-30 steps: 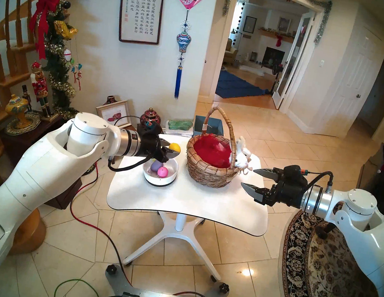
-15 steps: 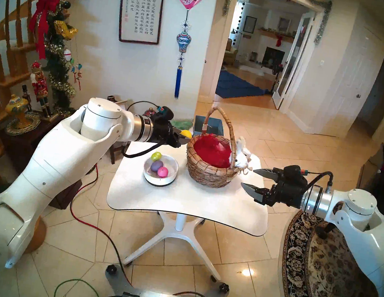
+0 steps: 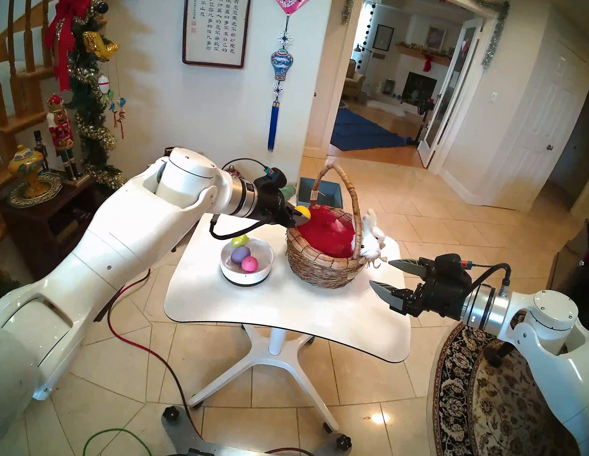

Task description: Put easter egg into basket

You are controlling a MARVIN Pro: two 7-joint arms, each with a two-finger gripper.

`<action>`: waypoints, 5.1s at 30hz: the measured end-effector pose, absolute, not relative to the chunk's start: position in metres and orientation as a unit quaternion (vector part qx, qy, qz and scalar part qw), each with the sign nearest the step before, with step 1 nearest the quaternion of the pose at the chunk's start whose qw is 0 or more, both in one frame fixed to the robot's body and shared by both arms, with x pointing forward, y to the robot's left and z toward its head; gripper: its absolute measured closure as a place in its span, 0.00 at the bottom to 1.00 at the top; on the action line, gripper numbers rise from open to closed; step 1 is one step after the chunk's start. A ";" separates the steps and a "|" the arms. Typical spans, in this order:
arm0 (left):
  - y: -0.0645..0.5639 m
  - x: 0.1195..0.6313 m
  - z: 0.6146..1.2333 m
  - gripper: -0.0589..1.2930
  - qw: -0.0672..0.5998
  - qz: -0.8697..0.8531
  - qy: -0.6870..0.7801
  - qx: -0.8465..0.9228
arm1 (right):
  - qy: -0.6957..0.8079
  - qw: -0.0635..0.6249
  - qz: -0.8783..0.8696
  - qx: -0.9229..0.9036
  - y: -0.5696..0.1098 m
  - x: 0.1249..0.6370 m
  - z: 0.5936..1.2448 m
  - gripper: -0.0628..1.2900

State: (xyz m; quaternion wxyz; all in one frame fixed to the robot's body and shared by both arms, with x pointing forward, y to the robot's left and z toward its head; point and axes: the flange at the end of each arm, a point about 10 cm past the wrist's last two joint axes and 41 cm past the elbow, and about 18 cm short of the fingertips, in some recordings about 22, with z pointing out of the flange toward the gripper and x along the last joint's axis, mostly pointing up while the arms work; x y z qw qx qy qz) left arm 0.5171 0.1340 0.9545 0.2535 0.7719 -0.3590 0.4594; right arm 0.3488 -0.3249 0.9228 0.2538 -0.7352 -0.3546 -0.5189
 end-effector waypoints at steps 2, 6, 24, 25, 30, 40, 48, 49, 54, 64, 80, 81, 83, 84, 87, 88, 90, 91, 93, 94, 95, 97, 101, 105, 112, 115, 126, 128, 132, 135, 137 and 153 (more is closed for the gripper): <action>0.129 0.521 0.958 0.43 0.262 0.458 -0.365 0.767 | -0.355 0.254 -0.519 -0.735 -0.325 0.349 0.923 0.04; 0.125 0.527 0.963 0.43 0.272 0.454 -0.373 0.762 | -0.355 0.254 -0.519 -0.735 -0.325 0.349 0.923 0.04; 0.102 0.556 0.949 0.43 0.289 0.403 -0.422 0.759 | -0.355 0.254 -0.519 -0.735 -0.325 0.349 0.923 0.04; 0.100 0.557 0.948 0.43 0.289 0.402 -0.424 0.759 | -0.355 0.254 -0.519 -0.735 -0.325 0.349 0.923 0.04; 0.088 0.561 0.949 0.43 0.297 0.394 -0.436 0.753 | -0.355 0.254 -0.519 -0.735 -0.325 0.349 0.923 0.04; 0.072 0.565 0.954 0.43 0.314 0.391 -0.452 0.738 | -0.355 0.254 -0.519 -0.735 -0.325 0.349 0.923 0.04; 0.071 0.569 0.955 0.40 0.320 0.392 -0.454 0.733 | -0.355 0.254 -0.519 -0.735 -0.325 0.349 0.923 0.04; 0.071 0.569 0.955 0.40 0.321 0.392 -0.454 0.733 | -0.355 0.254 -0.519 -0.735 -0.325 0.349 0.923 0.04; 0.072 0.571 0.954 0.35 0.321 0.392 -0.455 0.732 | -0.355 0.254 -0.519 -0.735 -0.325 0.349 0.923 0.04; 0.072 0.572 0.956 0.29 0.321 0.396 -0.459 0.727 | -0.355 0.254 -0.519 -0.735 -0.325 0.349 0.923 0.04; 0.102 0.573 0.962 0.23 0.314 0.406 -0.457 0.726 | -0.355 0.254 -0.519 -0.735 -0.325 0.349 0.923 0.04; 0.105 0.573 0.963 0.23 0.314 0.407 -0.456 0.727 | -0.355 0.254 -0.519 -0.735 -0.325 0.349 0.923 0.04; 0.117 0.573 0.965 0.23 0.312 0.411 -0.453 0.727 | -0.355 0.254 -0.519 -0.735 -0.325 0.349 0.923 0.04; 0.121 0.573 0.966 0.23 0.312 0.412 -0.452 0.727 | -0.355 0.254 -0.519 -0.735 -0.325 0.349 0.923 0.04; 0.135 0.570 0.971 0.23 0.313 0.421 -0.448 0.724 | -0.355 0.254 -0.519 -0.735 -0.325 0.349 0.923 0.04; 0.139 0.570 0.972 0.23 0.314 0.423 -0.447 0.723 | -0.355 0.254 -0.519 -0.735 -0.325 0.349 0.923 0.04; 0.148 0.567 0.976 0.23 0.317 0.428 -0.444 0.721 | -0.355 0.254 -0.519 -0.735 -0.325 0.349 0.923 0.04; 0.151 0.566 0.977 0.22 0.318 0.430 -0.443 0.720 | -0.355 0.254 -0.519 -0.735 -0.325 0.349 0.923 0.04; 0.161 0.561 0.981 0.19 0.323 0.433 -0.439 0.718 | -0.355 0.254 -0.519 -0.735 -0.325 0.349 0.923 0.04; 0.164 0.560 0.982 0.19 0.325 0.434 -0.438 0.717 | -0.355 0.254 -0.519 -0.735 -0.325 0.349 0.923 0.04; 0.168 0.558 0.984 0.19 0.327 0.435 -0.436 0.717 | -0.355 0.254 -0.519 -0.735 -0.325 0.349 0.923 0.04; 0.176 0.553 0.987 0.18 0.331 0.436 -0.432 0.716 | -0.355 0.254 -0.519 -0.735 -0.325 0.349 0.923 0.04; 0.192 0.543 0.992 0.09 0.341 0.437 -0.423 0.717 | -0.355 0.254 -0.519 -0.735 -0.325 0.349 0.923 0.04; 0.205 0.530 0.993 0.06 0.347 0.435 -0.417 0.718 | -0.355 0.254 -0.519 -0.735 -0.325 0.349 0.923 0.04; 0.225 0.507 0.984 0.06 0.342 0.431 -0.408 0.729 | -0.355 0.254 -0.519 -0.735 -0.325 0.349 0.923 0.04; 0.230 0.501 0.980 0.06 0.331 0.433 -0.405 0.734 | -0.355 0.254 -0.519 -0.735 -0.325 0.349 0.923 0.04; 0.255 0.480 0.965 0.06 0.277 0.460 -0.382 0.752 | -0.355 0.254 -0.519 -0.735 -0.325 0.349 0.923 0.04; 0.258 0.479 0.960 0.06 0.268 0.462 -0.377 0.757 | -0.355 0.254 -0.519 -0.735 -0.325 0.349 0.923 0.04; 0.262 0.479 0.952 0.06 0.248 0.461 -0.370 0.767 | -0.355 0.254 -0.519 -0.735 -0.325 0.349 0.923 0.04; 0.263 0.480 0.947 0.06 0.229 0.457 -0.366 0.778 | -0.355 0.254 -0.519 -0.735 -0.325 0.349 0.923 0.04; 0.262 0.481 0.942 0.06 0.215 0.452 -0.364 0.785 | -0.355 0.254 -0.519 -0.735 -0.325 0.349 0.923 0.04; 0.258 0.485 0.914 0.06 0.193 0.410 -0.383 0.805 | -0.355 0.254 -0.519 -0.735 -0.325 0.349 0.923 0.04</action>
